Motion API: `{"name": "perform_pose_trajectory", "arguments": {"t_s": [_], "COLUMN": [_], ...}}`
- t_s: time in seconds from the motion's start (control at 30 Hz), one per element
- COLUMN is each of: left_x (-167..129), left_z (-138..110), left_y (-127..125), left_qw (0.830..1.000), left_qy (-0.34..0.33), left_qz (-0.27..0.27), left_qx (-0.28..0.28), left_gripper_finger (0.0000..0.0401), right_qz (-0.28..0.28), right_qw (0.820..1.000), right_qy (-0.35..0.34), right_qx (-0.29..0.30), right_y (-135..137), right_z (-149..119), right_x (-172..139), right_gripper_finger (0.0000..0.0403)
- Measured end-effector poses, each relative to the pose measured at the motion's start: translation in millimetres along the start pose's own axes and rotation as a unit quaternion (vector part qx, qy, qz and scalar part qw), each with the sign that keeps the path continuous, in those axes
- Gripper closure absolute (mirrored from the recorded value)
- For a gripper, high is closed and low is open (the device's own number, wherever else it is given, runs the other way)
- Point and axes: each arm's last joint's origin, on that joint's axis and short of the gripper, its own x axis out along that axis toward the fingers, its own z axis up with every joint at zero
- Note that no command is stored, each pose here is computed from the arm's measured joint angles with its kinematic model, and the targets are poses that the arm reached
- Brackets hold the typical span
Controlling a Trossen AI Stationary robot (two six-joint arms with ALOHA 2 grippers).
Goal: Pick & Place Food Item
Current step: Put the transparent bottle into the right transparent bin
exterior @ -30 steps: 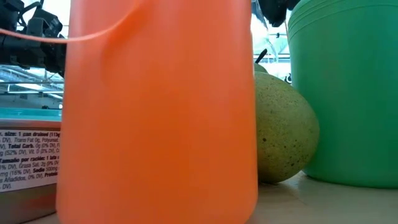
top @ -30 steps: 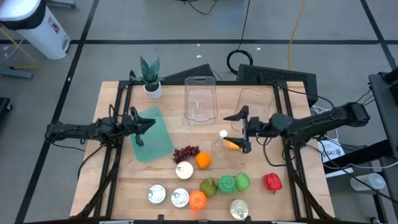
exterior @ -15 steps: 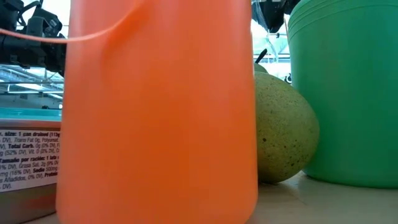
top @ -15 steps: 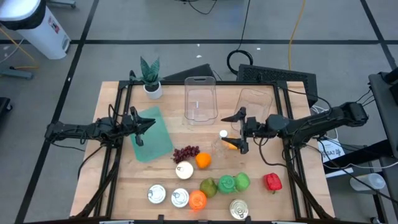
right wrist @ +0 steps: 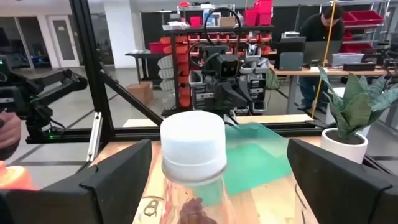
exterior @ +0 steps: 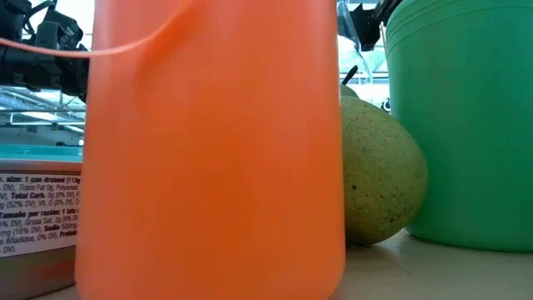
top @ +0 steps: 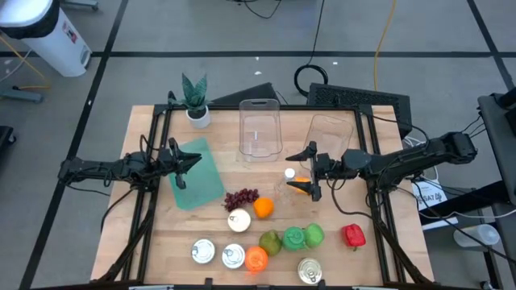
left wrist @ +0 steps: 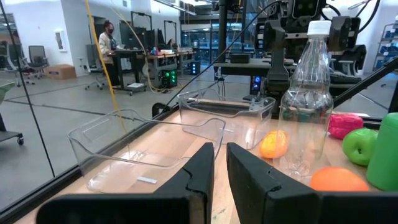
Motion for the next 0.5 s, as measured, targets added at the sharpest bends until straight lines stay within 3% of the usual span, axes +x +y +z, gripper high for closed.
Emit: {"name": "perform_pose_trajectory", "arguments": {"t_s": [0.5], "left_x": [0.0], "left_z": [0.0], "left_y": [0.0], "left_qw": [1.0], "left_qy": [0.0], "left_qz": [0.0], "left_qx": [0.0], "left_gripper_finger": [0.035], "right_qz": [0.0], "right_qw": [1.0], "right_qy": [0.016], "right_qx": [-0.005], "right_y": [0.0], "right_z": [-5.3], "right_x": [2.6], "right_gripper_finger": [0.0059]}}
